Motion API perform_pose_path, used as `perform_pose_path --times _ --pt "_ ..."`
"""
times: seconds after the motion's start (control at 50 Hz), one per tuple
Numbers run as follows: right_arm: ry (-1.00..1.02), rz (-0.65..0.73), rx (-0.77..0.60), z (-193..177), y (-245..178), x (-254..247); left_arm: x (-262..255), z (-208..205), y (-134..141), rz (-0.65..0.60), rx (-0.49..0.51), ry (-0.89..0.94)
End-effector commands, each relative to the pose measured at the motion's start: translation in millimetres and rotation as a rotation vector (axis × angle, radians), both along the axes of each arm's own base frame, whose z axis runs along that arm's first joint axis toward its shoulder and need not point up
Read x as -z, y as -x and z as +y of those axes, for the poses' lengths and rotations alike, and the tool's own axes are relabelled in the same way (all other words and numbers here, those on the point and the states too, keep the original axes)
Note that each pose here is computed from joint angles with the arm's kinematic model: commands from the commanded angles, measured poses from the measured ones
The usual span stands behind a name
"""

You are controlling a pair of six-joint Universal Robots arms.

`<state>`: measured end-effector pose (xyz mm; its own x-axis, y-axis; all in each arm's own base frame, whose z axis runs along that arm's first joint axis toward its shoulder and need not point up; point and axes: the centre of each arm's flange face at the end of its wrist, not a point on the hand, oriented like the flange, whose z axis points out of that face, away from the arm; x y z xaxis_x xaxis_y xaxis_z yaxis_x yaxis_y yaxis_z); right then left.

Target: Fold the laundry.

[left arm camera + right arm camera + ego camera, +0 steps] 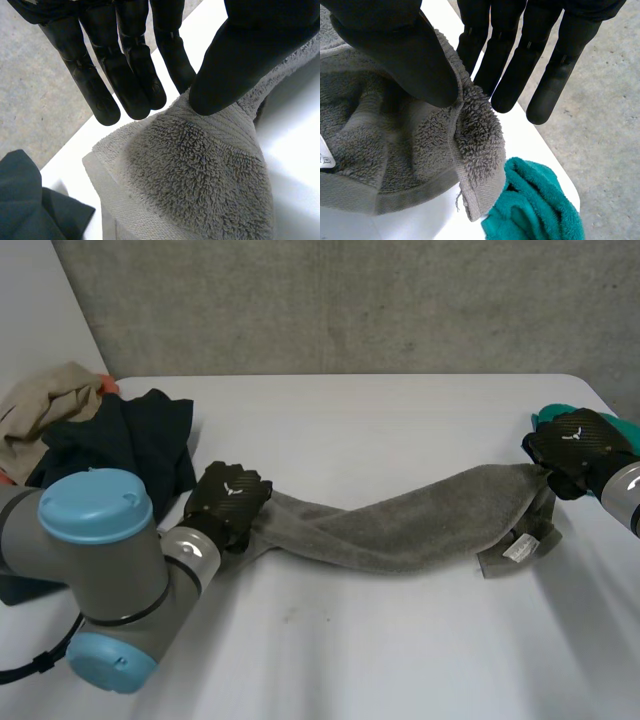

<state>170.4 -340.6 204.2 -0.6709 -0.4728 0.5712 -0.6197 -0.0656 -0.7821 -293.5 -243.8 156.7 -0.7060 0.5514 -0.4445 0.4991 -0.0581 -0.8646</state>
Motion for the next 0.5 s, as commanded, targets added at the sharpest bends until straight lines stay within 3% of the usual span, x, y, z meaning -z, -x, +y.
perform_pose_path --times 0.02,0.2,0.28,0.38,0.5 --pt "-0.016 0.003 0.014 2 5 -2 -10 13 -11 -0.003 -0.021 0.003" --pt "0.209 0.037 0.108 30 34 -119 -146 32 -37 0.164 -0.088 0.324" --pt "0.214 0.07 0.097 64 33 -159 -177 48 -45 0.174 -0.085 0.346" --pt "0.115 0.169 0.075 77 33 -150 -169 50 -47 0.109 -0.081 0.235" --pt "-0.042 0.298 -0.014 55 20 -99 -118 16 -32 0.0 -0.091 0.076"
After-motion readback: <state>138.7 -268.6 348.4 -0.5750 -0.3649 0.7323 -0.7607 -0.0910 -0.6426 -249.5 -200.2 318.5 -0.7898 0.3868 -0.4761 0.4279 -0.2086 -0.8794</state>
